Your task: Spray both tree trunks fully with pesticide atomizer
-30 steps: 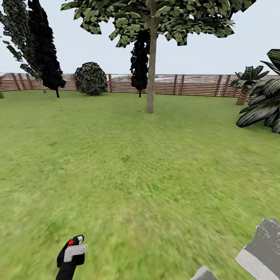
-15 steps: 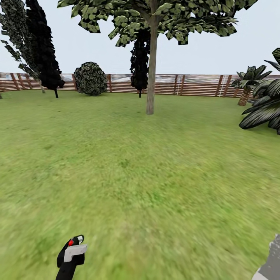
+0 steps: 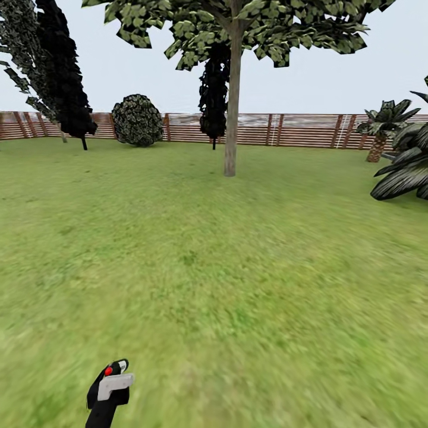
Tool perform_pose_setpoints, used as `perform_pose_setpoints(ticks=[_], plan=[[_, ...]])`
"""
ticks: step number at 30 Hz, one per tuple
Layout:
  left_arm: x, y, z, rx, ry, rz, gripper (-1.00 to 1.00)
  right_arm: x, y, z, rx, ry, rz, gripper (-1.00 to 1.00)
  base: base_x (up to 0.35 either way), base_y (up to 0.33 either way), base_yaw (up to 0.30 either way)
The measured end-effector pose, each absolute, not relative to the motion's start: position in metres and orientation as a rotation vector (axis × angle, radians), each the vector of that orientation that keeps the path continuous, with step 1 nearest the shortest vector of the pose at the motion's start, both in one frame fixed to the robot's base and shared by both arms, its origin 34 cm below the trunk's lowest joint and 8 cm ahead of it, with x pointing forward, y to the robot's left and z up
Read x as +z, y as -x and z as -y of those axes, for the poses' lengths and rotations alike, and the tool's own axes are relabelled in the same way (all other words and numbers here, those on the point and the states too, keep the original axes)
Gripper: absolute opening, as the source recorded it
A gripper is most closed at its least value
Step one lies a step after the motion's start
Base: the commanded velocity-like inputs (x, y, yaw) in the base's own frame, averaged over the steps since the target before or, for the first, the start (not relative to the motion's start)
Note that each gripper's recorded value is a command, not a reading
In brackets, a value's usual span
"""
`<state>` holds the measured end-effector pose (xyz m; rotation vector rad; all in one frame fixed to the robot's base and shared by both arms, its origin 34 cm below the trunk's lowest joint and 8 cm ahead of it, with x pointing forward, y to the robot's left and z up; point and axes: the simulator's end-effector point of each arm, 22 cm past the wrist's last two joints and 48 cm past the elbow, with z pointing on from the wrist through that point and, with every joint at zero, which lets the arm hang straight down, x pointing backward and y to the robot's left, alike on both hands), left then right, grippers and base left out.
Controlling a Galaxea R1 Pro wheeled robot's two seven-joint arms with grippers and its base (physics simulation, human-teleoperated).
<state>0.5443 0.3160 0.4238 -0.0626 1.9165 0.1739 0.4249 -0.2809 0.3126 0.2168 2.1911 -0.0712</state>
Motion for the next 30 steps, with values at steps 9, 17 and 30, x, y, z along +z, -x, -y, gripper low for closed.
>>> perform_pose_setpoints(ticks=[9, 17, 30], plan=[[0.4236, -0.5443, -0.316, 0.174, 0.062, -1.917, -1.0, 0.3126, -0.4249, 0.2809, -0.071, -0.217, -2.191, 1.0, 0.34, 0.0, 0.0], [0.4235, -0.5443, -0.3157, 0.174, 0.061, -1.918, -1.0, 0.3125, -0.4249, 0.2811, -0.072, -0.218, -2.191, 1.0, 0.34, 0.0, 0.0], [0.4236, -0.5443, -0.3158, 0.174, 0.061, -1.917, -1.0, 0.3126, -0.4249, 0.2809, -0.071, -0.217, -2.191, 1.0, 0.34, 0.0, 0.0]])
